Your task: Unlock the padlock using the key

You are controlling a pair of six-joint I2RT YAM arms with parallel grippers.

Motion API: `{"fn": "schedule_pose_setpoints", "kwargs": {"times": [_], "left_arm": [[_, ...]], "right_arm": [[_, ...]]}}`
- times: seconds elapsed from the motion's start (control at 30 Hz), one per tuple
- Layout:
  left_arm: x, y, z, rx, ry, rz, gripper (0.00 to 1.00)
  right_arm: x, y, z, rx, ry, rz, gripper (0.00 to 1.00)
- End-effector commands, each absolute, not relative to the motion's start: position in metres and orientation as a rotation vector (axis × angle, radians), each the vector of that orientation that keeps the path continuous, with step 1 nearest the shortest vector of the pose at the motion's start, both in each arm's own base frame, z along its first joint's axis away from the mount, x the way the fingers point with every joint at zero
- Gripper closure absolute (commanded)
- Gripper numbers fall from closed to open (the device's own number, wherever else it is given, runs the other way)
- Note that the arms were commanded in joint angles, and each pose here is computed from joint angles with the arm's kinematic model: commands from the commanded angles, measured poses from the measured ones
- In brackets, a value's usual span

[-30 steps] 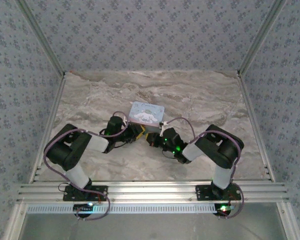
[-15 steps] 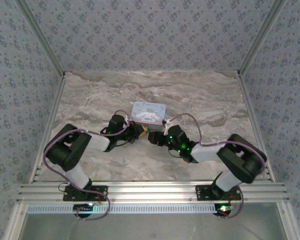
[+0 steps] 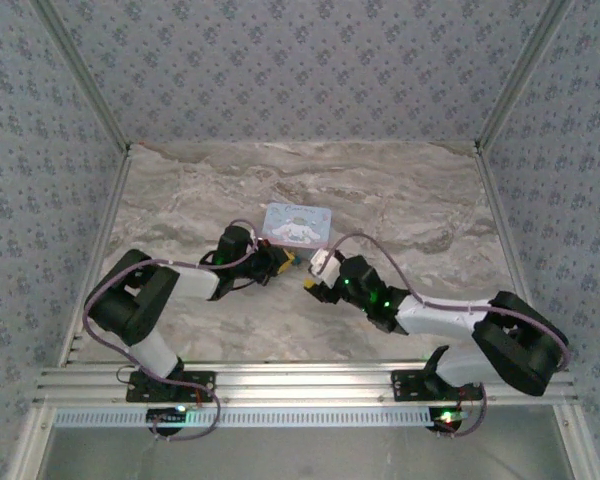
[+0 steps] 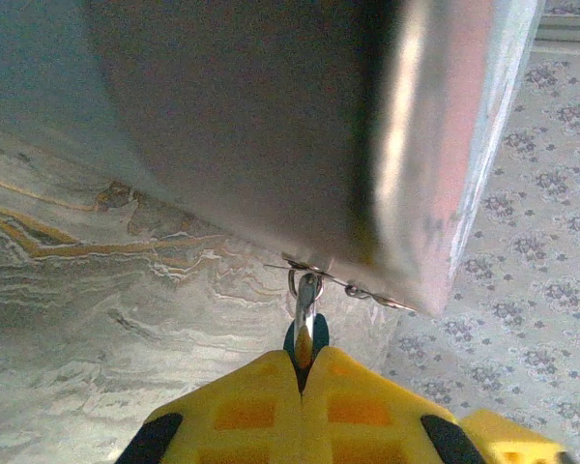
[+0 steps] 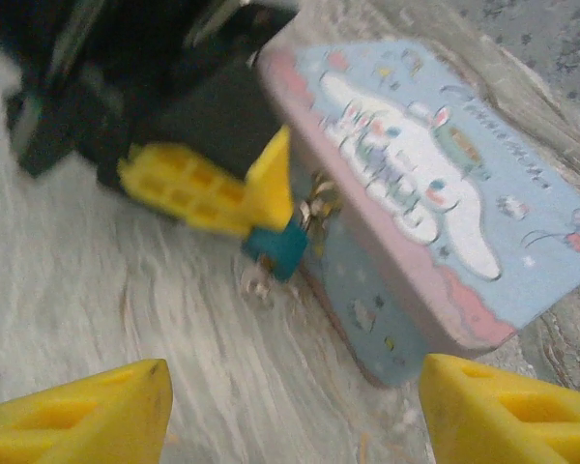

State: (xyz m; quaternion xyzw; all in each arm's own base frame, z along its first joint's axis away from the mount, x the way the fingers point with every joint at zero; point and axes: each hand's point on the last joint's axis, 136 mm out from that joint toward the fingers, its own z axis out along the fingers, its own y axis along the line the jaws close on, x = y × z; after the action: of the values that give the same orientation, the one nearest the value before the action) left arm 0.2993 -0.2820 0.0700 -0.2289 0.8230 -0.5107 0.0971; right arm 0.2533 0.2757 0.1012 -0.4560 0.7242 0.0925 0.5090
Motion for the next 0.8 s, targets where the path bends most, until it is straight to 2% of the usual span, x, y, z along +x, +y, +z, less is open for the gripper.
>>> {"fn": "schedule_pose_setpoints", "kwargs": {"times": [0.0,0.23,0.77], "left_arm": [[0.302,-0.291,0.093,-0.629,2.396,-1.581,1.0],[0.301,-0.294,0.091,-0.629,2.406,-1.585,1.0],[0.3,-0.298,0.088,-0.62,2.423,-1.594,1.0]], "right_arm": [[0.255,0.285,0.097,-1.274,1.565,0.039,0.31],[0.267,0.302,0.09,-1.265,1.539,-0.01,0.31],[0.283,0.315,0.081,-1.244,1.559,-0.02,0.61]]}}
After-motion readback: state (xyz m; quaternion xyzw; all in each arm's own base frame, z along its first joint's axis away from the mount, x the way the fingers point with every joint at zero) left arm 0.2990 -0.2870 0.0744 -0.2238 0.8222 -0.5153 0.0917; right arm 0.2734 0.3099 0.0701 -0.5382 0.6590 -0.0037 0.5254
